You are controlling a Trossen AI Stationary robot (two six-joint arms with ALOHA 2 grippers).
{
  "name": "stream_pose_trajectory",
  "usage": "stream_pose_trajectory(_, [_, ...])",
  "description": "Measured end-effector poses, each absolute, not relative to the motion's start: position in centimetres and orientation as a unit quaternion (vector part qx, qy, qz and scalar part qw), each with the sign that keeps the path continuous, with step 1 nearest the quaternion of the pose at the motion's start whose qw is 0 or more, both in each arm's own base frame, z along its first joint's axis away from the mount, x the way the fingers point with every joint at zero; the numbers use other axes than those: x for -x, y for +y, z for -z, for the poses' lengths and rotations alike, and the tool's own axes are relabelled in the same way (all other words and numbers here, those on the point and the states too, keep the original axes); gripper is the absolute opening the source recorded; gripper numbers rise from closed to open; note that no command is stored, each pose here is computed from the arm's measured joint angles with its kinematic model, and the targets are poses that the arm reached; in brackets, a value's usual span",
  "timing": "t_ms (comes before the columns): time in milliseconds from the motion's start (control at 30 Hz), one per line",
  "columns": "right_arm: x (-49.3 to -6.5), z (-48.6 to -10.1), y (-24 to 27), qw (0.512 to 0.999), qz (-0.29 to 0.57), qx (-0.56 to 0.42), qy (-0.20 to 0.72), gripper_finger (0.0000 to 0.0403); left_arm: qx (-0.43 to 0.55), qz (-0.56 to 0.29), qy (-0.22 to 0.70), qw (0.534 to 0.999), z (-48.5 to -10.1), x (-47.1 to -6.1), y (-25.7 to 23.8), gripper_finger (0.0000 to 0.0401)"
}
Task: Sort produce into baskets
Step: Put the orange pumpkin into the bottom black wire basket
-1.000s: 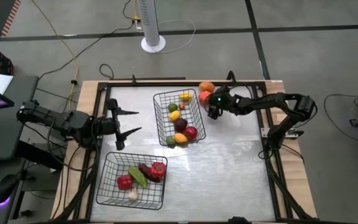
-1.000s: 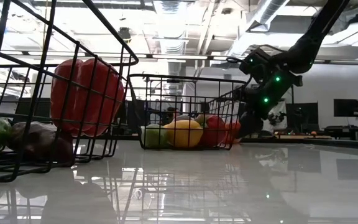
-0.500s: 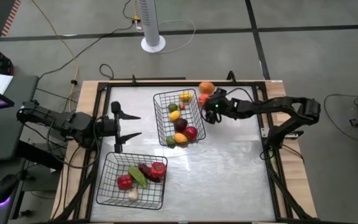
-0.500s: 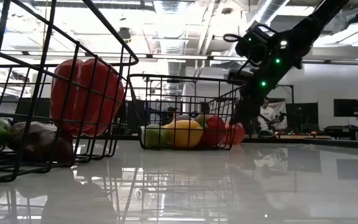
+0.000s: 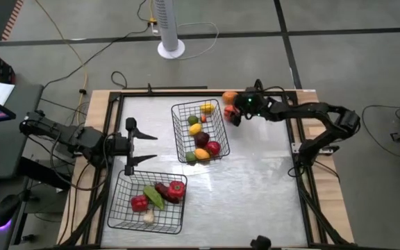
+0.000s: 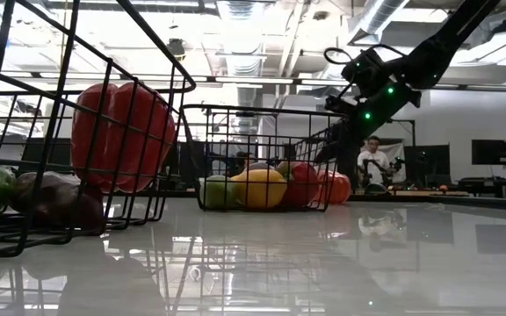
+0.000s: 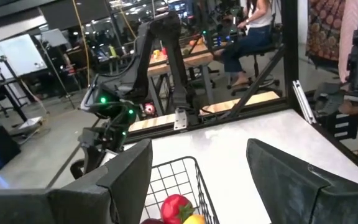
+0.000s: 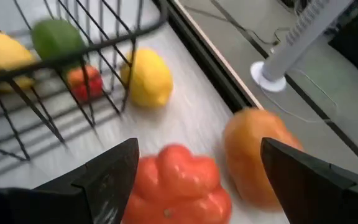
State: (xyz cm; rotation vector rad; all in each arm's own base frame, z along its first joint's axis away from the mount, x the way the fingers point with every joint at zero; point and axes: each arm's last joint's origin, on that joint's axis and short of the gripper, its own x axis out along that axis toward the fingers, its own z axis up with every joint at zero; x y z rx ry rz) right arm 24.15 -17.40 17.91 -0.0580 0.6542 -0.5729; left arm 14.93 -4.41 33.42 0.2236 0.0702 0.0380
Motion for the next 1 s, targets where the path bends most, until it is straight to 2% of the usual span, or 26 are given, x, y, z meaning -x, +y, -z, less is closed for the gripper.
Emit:
stream_pose_trajectory(167, [-24.7,-16.6,-17.9,0.910,0.267,0.023,0.318,0.0366,-0.116,-0.019,0.035,0.992,-33.4,-14.9,-4.4,0.0249])
stream_pose_trajectory(300, [-25.0,-14.7,-18.1,0.898,0.260,0.005,0.354,0.0366,-0.117,-0.019,0.036,0.992,-33.4,-14.9,-4.4,0.0249])
stream_pose_trajectory(600, [-24.4,-14.3,-17.7,0.864,0.282,-0.035,0.416,0.0364,-0.138,-0.017,0.044,0.989,-33.2,-14.9,-4.4,0.0249])
stream_pose_trajectory(867, [-24.7,-14.2,-17.1,0.861,0.283,-0.027,0.422,0.0317,-0.146,-0.023,0.033,0.988,-33.5,-14.9,-4.4,0.0249])
stream_pose_trajectory(1000, [-24.8,-14.1,-16.8,0.857,0.289,-0.019,0.427,0.0314,-0.154,-0.023,0.033,0.987,-33.5,-14.9,-4.4,0.0249])
